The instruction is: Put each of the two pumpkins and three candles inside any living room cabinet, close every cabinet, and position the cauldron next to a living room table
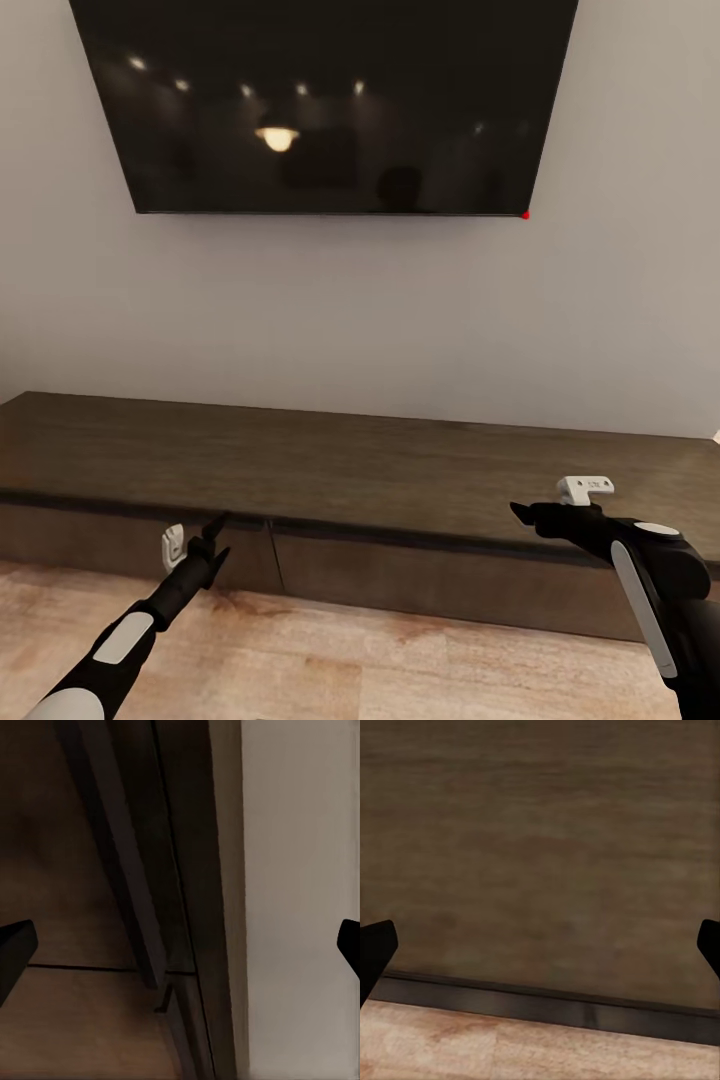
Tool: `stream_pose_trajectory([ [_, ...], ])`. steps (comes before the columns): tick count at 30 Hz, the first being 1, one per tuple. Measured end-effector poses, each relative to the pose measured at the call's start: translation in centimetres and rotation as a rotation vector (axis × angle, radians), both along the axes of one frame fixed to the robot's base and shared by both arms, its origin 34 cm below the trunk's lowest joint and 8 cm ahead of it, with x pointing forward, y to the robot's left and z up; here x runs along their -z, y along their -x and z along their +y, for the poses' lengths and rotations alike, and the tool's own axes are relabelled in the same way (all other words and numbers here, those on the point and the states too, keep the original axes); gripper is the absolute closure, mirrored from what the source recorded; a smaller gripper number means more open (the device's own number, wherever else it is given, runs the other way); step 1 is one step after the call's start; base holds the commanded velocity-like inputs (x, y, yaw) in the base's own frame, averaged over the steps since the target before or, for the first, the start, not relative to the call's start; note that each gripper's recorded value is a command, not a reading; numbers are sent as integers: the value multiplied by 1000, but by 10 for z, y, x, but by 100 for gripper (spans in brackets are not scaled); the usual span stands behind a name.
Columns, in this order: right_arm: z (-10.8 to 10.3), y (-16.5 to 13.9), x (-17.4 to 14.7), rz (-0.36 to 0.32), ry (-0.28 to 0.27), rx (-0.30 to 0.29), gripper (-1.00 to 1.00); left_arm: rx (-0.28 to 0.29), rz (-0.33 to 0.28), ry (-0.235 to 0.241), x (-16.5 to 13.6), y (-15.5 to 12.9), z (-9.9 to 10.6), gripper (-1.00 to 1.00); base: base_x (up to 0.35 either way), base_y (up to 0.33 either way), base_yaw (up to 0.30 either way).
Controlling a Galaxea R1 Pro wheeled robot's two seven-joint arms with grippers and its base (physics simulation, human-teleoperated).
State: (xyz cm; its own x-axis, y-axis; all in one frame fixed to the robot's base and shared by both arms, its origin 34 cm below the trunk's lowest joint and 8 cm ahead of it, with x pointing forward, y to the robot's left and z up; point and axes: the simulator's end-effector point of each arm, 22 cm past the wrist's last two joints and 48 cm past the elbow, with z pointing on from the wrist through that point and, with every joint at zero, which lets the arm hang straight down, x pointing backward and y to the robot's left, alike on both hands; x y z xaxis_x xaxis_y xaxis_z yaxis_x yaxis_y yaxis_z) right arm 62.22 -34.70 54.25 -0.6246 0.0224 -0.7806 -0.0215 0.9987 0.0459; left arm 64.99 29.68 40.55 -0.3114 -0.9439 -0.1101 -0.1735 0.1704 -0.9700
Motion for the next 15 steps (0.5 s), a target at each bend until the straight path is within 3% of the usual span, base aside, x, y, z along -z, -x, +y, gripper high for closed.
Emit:
stream_pose_trajectory([
  [9, 1, -1, 0, -1, -3, 0, -100, 1, -2, 6, 1, 1, -2, -100, 0, 0, 1],
  [15, 1, -1, -1, -2, -2, 0, -100, -1, -3, 3, 1, 1, -2, -100, 0, 0, 114],
])
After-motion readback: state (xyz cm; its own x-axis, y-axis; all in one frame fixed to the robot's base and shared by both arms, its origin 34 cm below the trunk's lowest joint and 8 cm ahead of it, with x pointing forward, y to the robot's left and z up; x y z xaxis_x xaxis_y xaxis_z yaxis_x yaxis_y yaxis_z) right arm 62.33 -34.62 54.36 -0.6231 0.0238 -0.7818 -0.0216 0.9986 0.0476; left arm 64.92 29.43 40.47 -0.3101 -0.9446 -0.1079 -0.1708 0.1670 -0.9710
